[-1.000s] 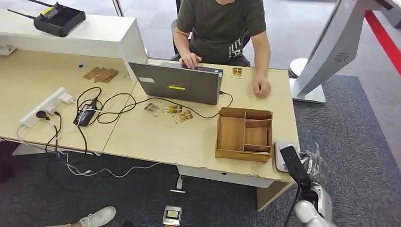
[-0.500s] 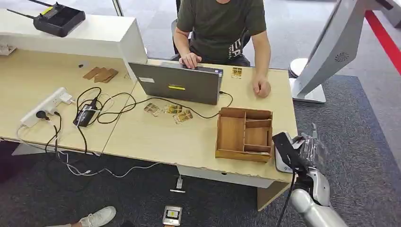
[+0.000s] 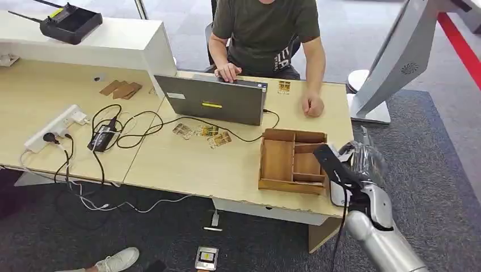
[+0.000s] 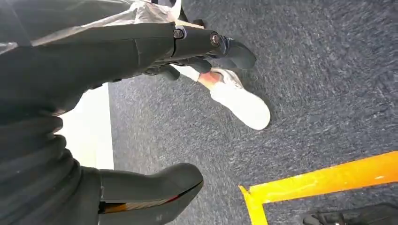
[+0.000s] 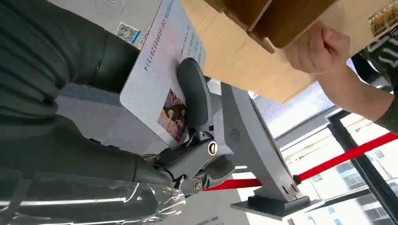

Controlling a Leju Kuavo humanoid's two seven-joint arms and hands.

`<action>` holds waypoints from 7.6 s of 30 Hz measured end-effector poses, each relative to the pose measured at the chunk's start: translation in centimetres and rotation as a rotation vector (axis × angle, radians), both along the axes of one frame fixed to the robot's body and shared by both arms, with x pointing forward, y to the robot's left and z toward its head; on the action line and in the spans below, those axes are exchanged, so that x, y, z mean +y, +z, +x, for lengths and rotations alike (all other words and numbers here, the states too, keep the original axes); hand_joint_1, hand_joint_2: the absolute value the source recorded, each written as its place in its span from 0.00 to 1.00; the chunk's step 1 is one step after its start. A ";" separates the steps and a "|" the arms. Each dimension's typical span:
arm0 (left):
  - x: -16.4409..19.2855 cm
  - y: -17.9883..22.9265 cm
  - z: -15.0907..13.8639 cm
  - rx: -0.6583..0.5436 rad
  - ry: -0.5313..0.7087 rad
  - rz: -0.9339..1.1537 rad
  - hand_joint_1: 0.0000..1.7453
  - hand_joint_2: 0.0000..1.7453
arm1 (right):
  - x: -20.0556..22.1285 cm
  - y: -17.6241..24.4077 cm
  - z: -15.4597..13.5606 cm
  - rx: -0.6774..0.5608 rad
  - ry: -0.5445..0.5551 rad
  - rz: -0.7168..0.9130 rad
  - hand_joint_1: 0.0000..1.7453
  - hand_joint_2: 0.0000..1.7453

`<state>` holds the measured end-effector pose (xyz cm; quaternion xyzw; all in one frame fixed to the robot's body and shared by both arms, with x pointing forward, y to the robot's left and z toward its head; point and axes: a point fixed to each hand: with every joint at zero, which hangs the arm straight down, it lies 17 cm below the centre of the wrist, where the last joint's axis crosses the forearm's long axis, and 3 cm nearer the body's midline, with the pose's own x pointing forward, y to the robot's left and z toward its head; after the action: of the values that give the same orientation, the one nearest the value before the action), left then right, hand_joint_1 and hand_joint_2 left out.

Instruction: Pass the card to the sensor for recognition and then transmit it.

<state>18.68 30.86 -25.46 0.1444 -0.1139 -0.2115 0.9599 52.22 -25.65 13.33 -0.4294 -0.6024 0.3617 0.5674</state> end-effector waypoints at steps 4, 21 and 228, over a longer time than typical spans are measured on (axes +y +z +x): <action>-0.4 0.1 0.3 0.003 -0.019 -0.002 0.00 1.00 | 0.3 0.3 0.5 0.006 -0.001 -0.001 1.00 1.00; -1.2 0.3 1.1 0.002 -0.058 -0.009 0.00 1.00 | 0.3 1.4 1.1 -0.004 -0.018 0.033 1.00 1.00; -2.3 0.6 1.9 -0.015 -0.104 0.010 0.00 1.00 | 13.4 7.0 0.9 -0.092 0.210 -0.180 1.00 1.00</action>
<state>20.59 28.60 -24.83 0.1448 -0.1274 -0.2607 0.9459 53.09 -12.21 20.33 -0.4294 -0.6344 0.4517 0.4573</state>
